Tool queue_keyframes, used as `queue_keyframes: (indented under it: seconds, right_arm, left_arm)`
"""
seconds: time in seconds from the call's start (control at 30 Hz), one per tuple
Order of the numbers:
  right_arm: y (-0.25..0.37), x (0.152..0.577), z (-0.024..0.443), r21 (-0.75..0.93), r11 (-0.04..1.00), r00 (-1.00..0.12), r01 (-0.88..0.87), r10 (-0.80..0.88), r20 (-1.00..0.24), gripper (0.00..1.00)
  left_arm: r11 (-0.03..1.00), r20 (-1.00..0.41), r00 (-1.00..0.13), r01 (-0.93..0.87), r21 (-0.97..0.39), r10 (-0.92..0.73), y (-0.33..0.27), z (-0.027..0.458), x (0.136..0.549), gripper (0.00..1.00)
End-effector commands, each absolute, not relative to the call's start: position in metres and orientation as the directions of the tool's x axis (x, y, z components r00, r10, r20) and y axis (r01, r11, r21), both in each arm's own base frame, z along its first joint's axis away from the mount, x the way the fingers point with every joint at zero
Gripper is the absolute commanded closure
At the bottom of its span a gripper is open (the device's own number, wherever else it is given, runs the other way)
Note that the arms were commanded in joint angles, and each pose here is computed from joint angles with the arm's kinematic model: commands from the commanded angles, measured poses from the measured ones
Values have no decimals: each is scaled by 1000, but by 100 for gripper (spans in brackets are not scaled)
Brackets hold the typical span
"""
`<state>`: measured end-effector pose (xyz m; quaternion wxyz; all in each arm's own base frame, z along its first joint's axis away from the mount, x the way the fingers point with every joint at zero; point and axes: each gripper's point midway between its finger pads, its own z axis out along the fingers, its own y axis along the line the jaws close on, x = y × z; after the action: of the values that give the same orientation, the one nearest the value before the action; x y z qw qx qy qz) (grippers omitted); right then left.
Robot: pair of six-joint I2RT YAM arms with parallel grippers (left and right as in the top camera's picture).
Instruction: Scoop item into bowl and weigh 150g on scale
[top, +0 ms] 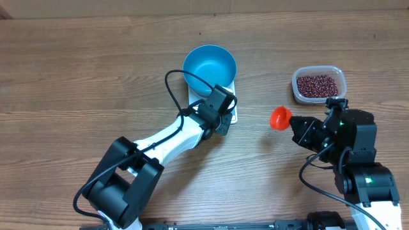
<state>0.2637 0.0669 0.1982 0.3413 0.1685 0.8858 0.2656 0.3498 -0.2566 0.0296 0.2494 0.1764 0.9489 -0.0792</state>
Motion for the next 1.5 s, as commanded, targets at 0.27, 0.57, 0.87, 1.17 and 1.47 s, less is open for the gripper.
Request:
queue_keyframes:
  seconds: [0.27, 0.57, 0.87, 1.17, 1.47]
  right_arm:
    - [67, 268, 215, 590, 802, -685, 92, 481, -548, 96]
    - [67, 268, 216, 590, 802, -683, 91, 481, -549, 96]
    - [67, 268, 216, 590, 802, -683, 91, 481, -549, 96]
    - [67, 268, 216, 590, 802, -683, 90, 481, -550, 96]
    - [67, 269, 216, 591, 802, -681, 88, 481, -551, 96]
  left_arm:
    - [937, -525, -798, 349, -1, 296, -251, 25, 357, 96]
    - [935, -524, -796, 354, 7, 304, -252, 17, 360, 96]
    - [941, -539, -787, 338, 29, 300, -249, 19, 364, 96]
    - [941, -542, -786, 337, 29, 298, -250, 15, 366, 96]
    - [939, -547, -782, 342, 25, 299, -252, 15, 367, 96]
